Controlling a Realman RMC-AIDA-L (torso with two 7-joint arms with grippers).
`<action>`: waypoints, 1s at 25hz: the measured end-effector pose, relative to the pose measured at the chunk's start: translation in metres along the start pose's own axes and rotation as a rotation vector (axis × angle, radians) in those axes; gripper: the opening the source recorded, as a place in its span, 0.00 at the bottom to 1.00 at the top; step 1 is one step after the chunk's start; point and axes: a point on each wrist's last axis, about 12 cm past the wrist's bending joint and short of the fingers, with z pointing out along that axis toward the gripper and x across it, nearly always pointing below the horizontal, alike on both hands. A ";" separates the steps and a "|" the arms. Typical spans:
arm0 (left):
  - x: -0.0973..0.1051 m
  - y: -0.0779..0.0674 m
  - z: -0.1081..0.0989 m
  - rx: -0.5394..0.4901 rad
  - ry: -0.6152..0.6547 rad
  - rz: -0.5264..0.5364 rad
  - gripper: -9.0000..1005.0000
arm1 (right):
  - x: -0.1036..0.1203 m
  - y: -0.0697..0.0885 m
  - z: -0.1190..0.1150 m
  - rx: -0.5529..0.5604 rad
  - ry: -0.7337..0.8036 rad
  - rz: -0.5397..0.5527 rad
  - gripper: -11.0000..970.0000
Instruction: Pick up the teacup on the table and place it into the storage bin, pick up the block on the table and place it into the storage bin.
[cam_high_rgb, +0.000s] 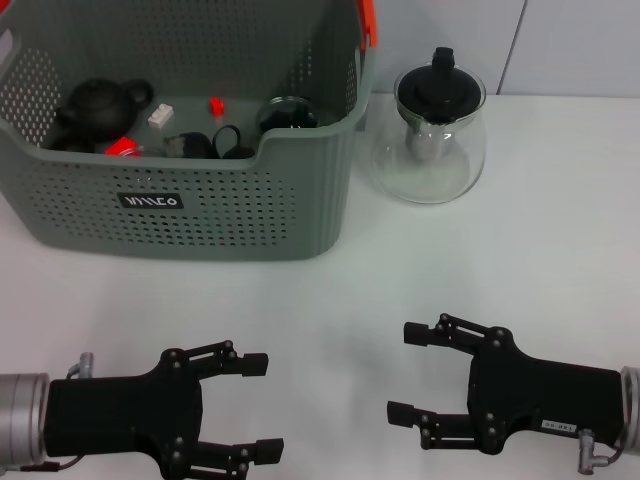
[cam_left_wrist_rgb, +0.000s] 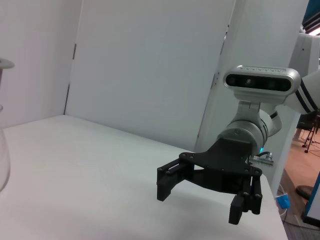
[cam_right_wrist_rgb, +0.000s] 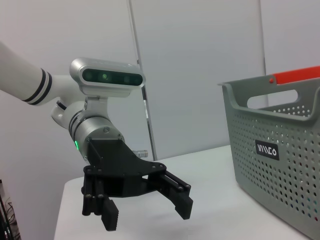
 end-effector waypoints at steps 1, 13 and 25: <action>0.000 0.000 0.000 0.000 0.000 0.000 0.91 | 0.000 0.000 0.000 0.000 0.000 0.001 0.94; 0.000 0.000 0.000 -0.001 0.000 -0.001 0.91 | 0.001 0.001 0.001 -0.002 0.000 0.008 0.94; 0.001 -0.001 0.000 -0.002 0.000 -0.002 0.91 | 0.001 0.001 0.001 -0.003 0.000 0.008 0.94</action>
